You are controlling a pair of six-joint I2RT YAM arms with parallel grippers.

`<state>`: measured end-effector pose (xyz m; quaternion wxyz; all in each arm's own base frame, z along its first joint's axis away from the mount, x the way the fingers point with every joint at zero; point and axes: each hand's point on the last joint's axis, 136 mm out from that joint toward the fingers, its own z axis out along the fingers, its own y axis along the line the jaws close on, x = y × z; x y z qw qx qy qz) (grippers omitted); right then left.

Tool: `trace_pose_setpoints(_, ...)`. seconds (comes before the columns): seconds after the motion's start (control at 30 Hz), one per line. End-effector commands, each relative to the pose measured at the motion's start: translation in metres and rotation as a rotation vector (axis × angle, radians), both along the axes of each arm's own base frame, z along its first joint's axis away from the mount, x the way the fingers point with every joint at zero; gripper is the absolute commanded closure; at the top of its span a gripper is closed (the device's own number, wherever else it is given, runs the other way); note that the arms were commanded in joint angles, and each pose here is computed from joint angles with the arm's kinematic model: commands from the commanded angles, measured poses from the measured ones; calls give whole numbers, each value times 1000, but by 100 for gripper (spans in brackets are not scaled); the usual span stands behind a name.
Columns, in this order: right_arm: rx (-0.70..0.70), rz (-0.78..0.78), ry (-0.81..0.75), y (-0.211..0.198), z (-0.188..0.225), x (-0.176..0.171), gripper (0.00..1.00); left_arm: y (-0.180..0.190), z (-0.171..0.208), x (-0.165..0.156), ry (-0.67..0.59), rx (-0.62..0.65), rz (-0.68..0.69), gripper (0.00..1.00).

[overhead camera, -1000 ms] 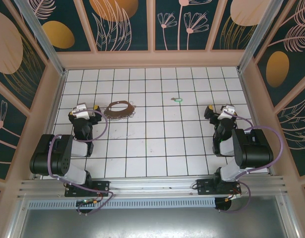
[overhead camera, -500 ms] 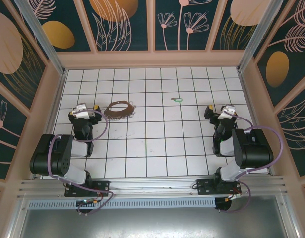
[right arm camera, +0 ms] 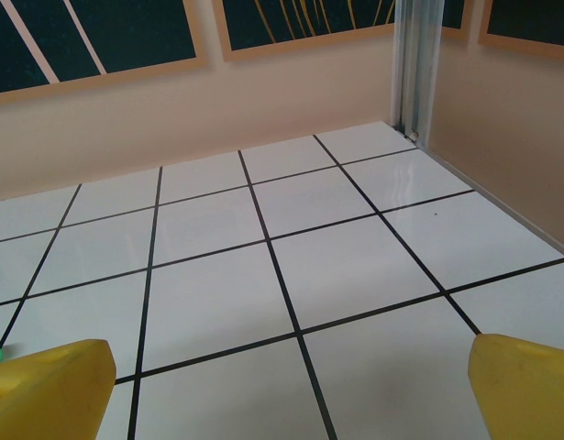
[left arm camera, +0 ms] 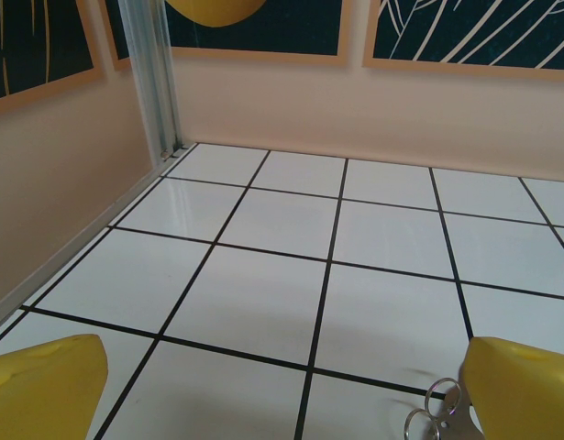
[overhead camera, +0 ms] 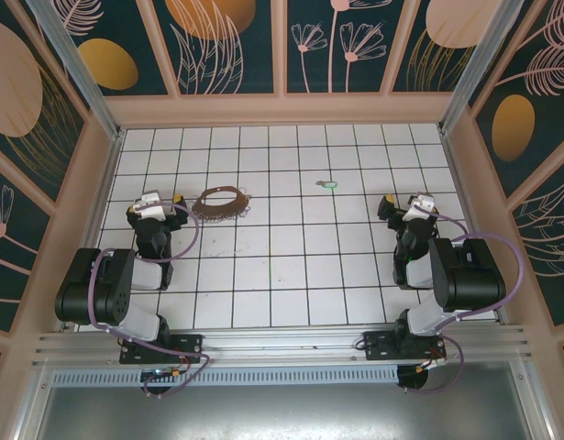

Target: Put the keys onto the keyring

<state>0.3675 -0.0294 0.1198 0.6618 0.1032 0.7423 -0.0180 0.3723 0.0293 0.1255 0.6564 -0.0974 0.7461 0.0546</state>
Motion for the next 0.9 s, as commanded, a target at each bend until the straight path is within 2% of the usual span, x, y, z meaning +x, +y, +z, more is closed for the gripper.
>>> trace_pose_setpoints(0.0,11,-21,-43,-3,9,0,1,1,12,0,-53,-12,4,1)
trace_pose_setpoints(0.87,19,-9,-42,-3,9,0,1,1,11,1,-51,-15,3,1)
